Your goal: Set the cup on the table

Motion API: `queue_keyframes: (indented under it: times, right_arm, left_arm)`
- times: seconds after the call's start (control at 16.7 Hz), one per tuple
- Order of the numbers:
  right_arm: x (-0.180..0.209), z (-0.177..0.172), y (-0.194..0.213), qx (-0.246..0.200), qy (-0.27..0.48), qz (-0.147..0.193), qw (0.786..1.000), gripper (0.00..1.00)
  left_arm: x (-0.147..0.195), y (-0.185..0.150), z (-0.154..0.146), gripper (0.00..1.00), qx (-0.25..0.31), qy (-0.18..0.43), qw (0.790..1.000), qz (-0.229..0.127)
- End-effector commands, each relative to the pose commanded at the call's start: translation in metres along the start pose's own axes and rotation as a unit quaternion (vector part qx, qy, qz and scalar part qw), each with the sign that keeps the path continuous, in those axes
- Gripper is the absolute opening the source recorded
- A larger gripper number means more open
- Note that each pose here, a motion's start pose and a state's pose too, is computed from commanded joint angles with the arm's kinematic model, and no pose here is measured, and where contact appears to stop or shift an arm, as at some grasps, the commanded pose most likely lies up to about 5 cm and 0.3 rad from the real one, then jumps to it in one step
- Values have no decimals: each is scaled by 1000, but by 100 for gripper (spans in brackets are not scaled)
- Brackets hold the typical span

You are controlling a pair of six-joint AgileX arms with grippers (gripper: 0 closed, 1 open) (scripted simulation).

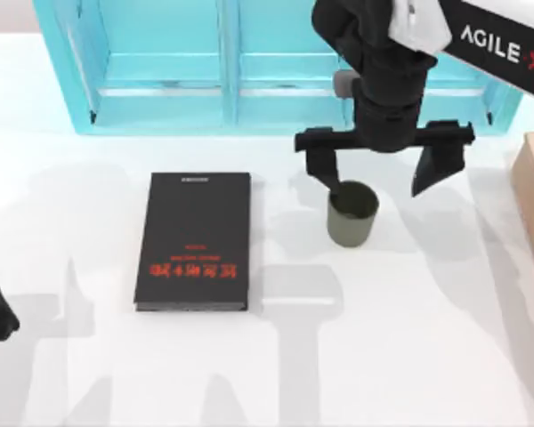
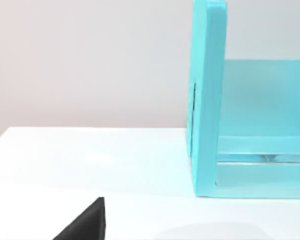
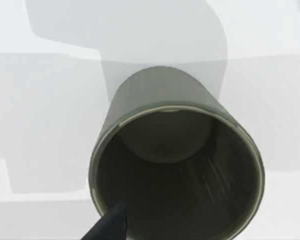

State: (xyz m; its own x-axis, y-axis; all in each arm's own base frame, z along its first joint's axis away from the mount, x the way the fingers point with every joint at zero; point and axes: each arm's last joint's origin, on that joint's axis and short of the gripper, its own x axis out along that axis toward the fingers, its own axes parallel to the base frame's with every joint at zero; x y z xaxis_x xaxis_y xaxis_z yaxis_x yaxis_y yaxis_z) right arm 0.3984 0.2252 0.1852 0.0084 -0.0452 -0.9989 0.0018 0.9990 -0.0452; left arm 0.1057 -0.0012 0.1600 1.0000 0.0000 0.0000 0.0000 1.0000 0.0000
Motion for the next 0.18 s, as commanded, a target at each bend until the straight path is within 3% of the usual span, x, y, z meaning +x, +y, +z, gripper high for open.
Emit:
queue_keyframes:
  times: [0.18]
  right_arm:
    - [0, 0, 0, 0, 0, 0, 1000, 100]
  left_arm:
    - [0, 0, 0, 100, 0, 0, 1000, 0]
